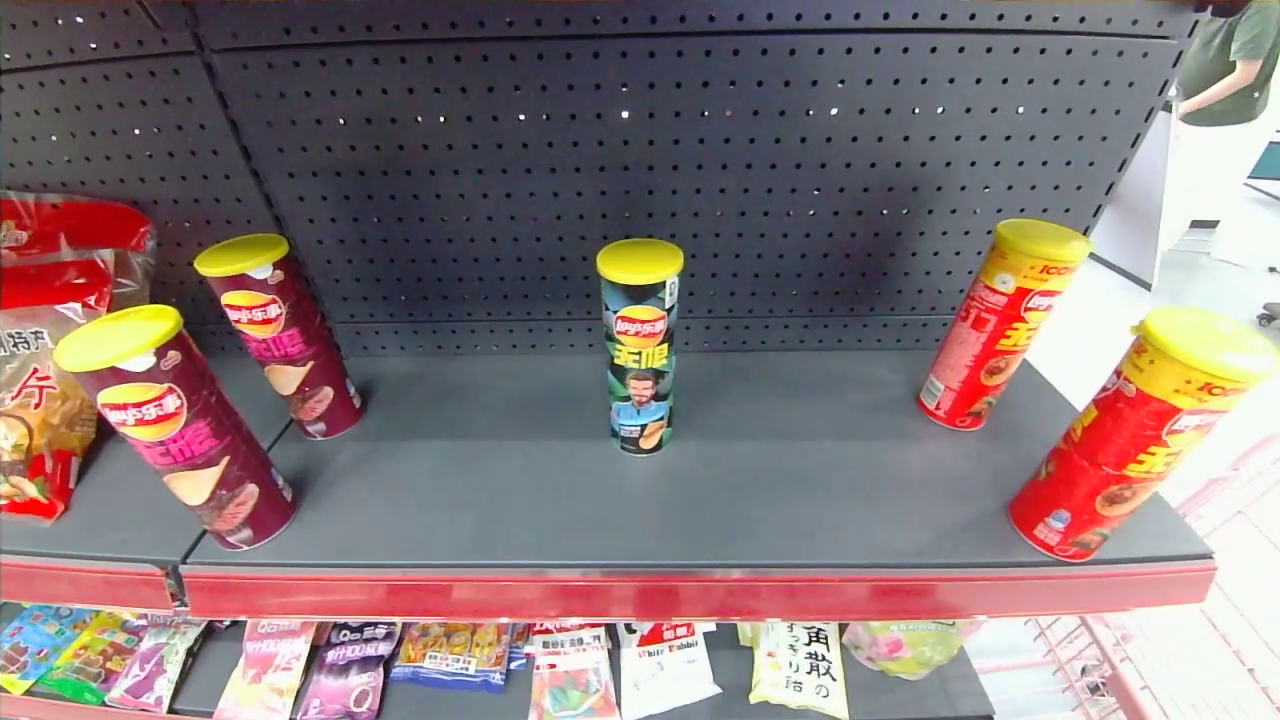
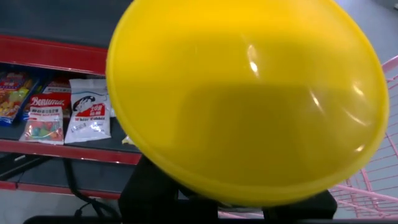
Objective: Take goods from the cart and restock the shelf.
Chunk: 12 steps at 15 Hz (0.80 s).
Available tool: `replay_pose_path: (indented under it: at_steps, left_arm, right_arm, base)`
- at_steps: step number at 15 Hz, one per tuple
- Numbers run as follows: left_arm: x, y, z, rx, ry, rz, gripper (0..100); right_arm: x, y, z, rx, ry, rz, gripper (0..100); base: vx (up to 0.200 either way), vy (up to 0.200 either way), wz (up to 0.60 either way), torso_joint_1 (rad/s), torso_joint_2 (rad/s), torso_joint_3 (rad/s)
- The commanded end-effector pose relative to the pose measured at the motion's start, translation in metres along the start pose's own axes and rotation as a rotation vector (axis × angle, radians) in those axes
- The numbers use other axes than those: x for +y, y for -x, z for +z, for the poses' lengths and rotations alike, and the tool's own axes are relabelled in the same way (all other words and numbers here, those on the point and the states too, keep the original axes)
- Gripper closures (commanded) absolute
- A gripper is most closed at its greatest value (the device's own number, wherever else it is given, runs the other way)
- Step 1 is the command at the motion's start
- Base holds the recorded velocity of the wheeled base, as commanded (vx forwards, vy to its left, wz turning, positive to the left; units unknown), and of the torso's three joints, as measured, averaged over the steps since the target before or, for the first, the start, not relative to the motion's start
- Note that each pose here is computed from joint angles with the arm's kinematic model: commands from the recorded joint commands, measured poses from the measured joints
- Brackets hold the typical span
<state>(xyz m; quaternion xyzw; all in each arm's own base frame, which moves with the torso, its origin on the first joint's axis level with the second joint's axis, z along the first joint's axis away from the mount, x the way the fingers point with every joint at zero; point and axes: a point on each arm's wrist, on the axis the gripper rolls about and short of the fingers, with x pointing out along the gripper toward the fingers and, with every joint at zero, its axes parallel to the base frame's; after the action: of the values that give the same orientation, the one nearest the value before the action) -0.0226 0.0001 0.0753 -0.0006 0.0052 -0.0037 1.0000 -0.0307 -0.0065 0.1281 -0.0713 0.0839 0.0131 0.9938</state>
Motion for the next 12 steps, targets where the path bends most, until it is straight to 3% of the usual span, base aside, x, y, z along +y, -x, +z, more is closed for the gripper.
replay_pose_path:
  at_steps: [1,8,10,11,12]
  left_arm:
    - [0.000,0.000,0.000,0.000,-0.001,0.000,0]
    - [0.000,-0.001,0.000,0.011,-0.001,-0.003,0]
    - [-0.001,-0.001,0.001,0.015,-0.033,-0.042,0]
    - [-0.003,0.001,0.010,-0.010,-0.072,-0.156,0]
    - [-0.004,-0.008,0.059,0.013,-0.056,-0.206,0]
  right_arm:
    - [0.000,0.000,-0.001,-0.002,0.000,-0.001,100]
    - [0.001,0.001,-0.012,-0.052,0.014,-0.008,100]
    - [0.003,-0.003,-0.018,-0.044,0.032,-0.008,100]
    - [0.003,-0.006,-0.020,-0.059,0.032,-0.012,100]
    - [0.004,-0.008,-0.023,-0.056,0.032,-0.007,100]
  base:
    - [0.000,0.200,0.00,0.007,0.00,0.002]
    - [0.000,0.000,0.00,0.000,0.00,0.000]
    - [0.000,0.000,0.00,0.000,0.00,0.000]
    - [0.000,0.000,0.00,0.000,0.00,0.000]
    - [0.000,0.000,0.00,0.000,0.00,0.000]
